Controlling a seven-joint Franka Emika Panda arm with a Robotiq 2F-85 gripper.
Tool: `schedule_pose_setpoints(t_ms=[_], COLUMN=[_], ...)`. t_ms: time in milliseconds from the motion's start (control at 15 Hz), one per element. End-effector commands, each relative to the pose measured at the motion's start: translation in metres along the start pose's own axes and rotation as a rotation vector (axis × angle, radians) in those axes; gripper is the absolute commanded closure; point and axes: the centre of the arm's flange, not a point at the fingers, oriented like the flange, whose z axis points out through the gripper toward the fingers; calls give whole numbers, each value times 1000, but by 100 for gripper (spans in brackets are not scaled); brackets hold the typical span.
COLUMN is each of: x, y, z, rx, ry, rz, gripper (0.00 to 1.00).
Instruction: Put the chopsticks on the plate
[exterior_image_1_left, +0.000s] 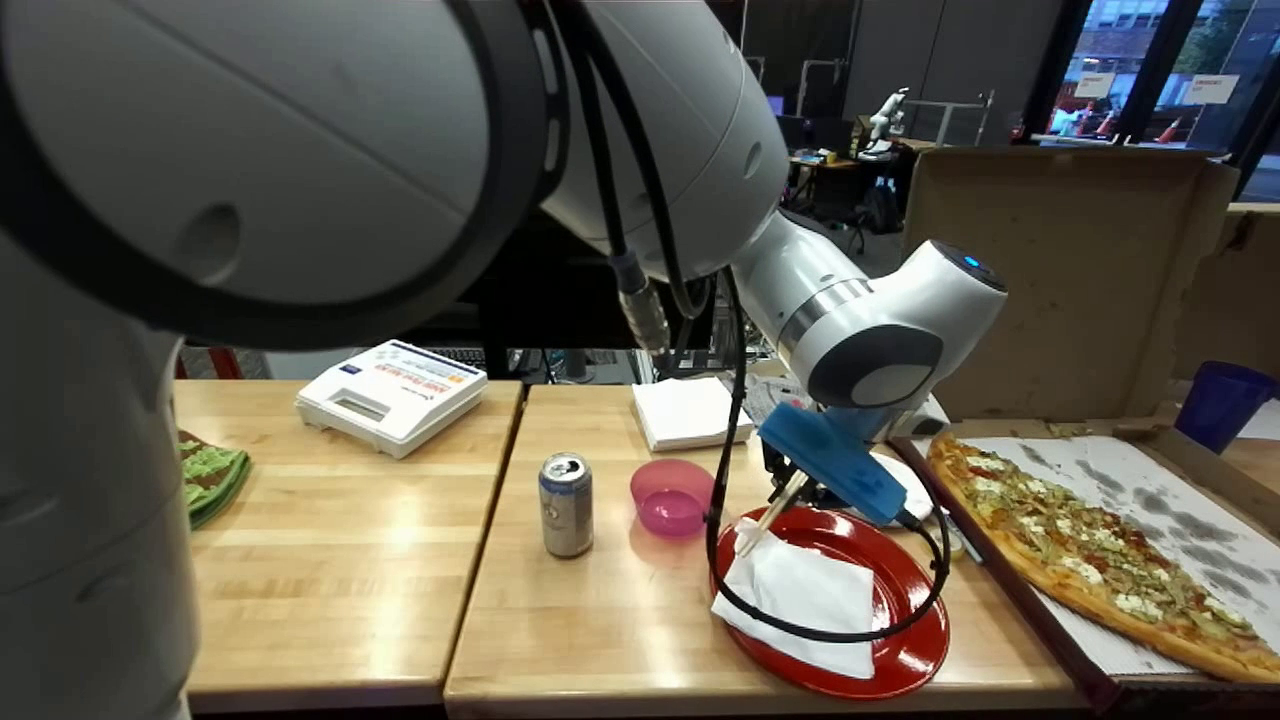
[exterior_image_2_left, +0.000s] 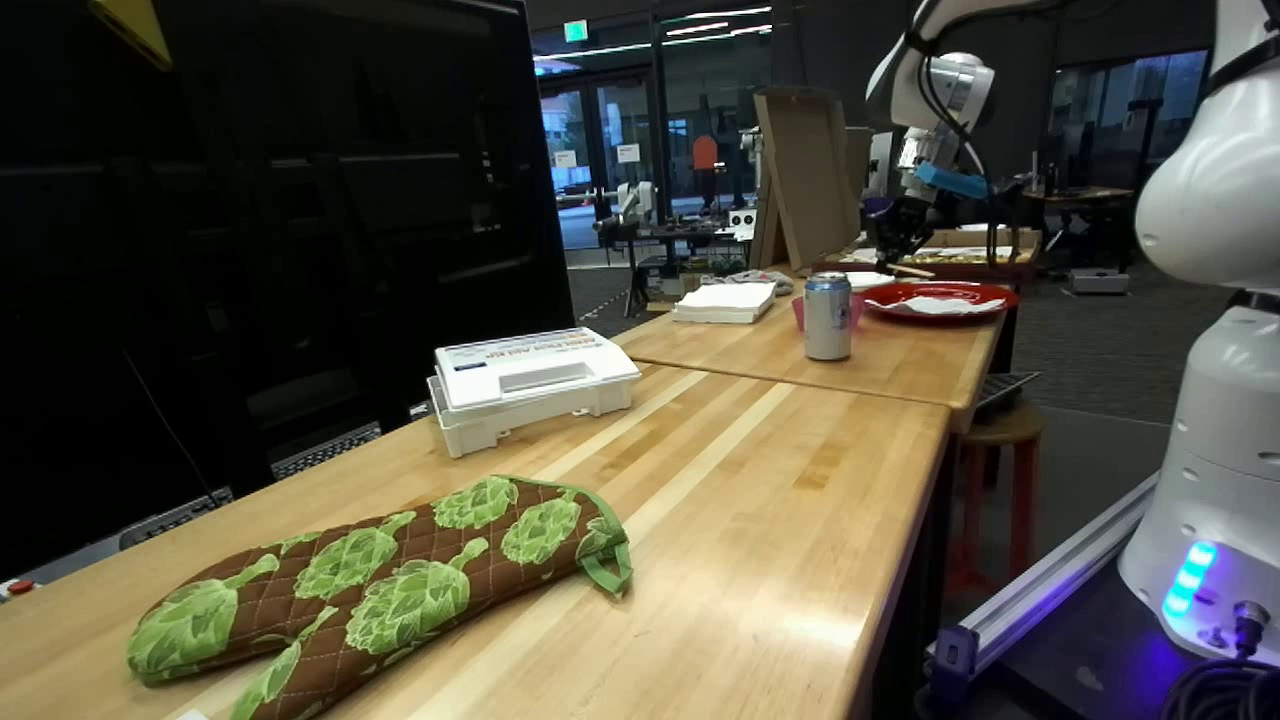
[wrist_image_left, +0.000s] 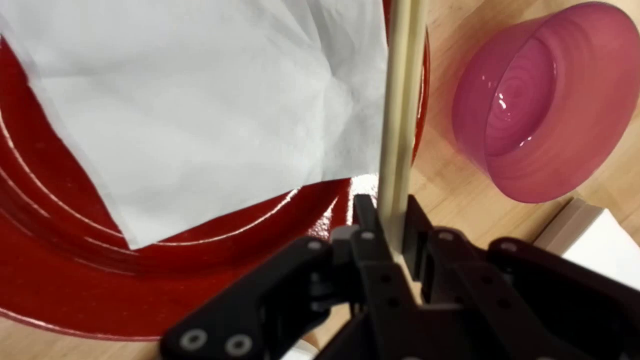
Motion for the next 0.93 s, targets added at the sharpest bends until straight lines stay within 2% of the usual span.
schedule_pose_setpoints(t_ms=[0, 600, 667, 733, 867], x=[6, 6, 6, 6, 4], y=[16, 43, 43, 43, 41], z=[6, 29, 30, 31, 29], rx=[35, 53, 53, 52, 48], ry=[-2, -16, -17, -18, -14], rz=[72, 173, 174, 173, 169], gripper=[96, 96, 87, 60, 56])
